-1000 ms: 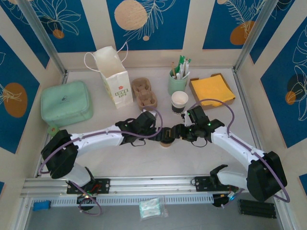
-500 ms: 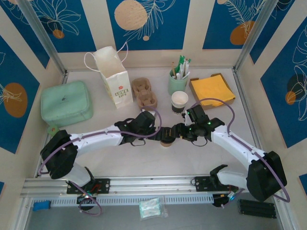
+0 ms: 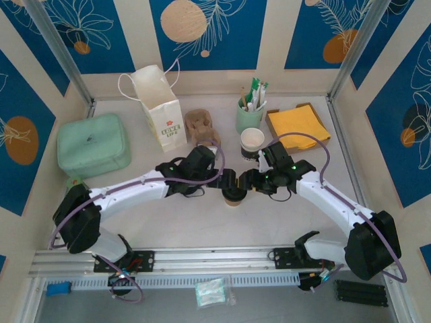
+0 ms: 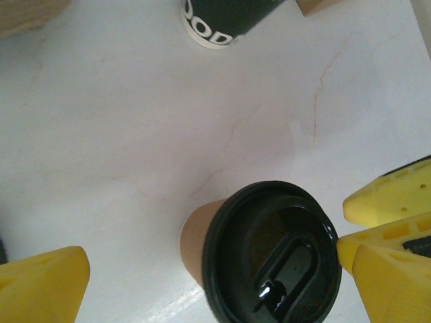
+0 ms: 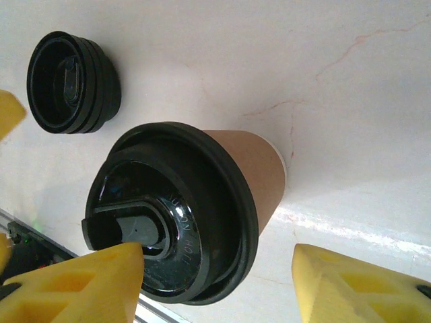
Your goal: Pack the takeout coffee
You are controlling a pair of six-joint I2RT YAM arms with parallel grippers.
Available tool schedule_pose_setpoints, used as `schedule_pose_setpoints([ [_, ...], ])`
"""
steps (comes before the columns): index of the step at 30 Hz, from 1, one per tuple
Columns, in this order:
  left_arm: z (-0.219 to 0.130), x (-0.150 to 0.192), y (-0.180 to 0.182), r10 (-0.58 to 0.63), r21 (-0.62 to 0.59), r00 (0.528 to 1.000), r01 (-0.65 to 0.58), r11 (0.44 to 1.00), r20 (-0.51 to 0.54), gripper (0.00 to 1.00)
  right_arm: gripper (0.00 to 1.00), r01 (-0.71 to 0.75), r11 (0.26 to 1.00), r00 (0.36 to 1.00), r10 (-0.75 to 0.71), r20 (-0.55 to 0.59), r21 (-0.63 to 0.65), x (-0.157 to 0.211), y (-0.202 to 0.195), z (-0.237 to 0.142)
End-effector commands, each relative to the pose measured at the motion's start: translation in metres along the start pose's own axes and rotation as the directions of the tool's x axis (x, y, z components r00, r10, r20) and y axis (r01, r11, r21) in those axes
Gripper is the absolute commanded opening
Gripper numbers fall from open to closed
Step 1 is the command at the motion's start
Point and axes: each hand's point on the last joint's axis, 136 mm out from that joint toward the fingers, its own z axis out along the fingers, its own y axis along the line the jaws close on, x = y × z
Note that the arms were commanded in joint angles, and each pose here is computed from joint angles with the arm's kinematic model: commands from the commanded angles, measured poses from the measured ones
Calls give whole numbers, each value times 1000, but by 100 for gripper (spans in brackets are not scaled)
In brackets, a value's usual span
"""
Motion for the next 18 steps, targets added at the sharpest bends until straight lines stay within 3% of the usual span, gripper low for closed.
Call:
schedule_pose_setpoints([
  [1, -12, 7, 23, -67, -28, 998, 67, 997, -13, 100, 60, 23, 1000, 1000, -23, -8, 5, 2, 1, -8],
  [6, -11, 24, 41, -96, -39, 995, 94, 995, -39, 100, 60, 35, 999, 999, -35, -28, 17, 5, -3, -5],
  [18, 8, 40, 43, -106, -2, 991, 106, 994, -86, 100, 60, 44, 999, 998, -43, -45, 29, 8, -3, 0],
])
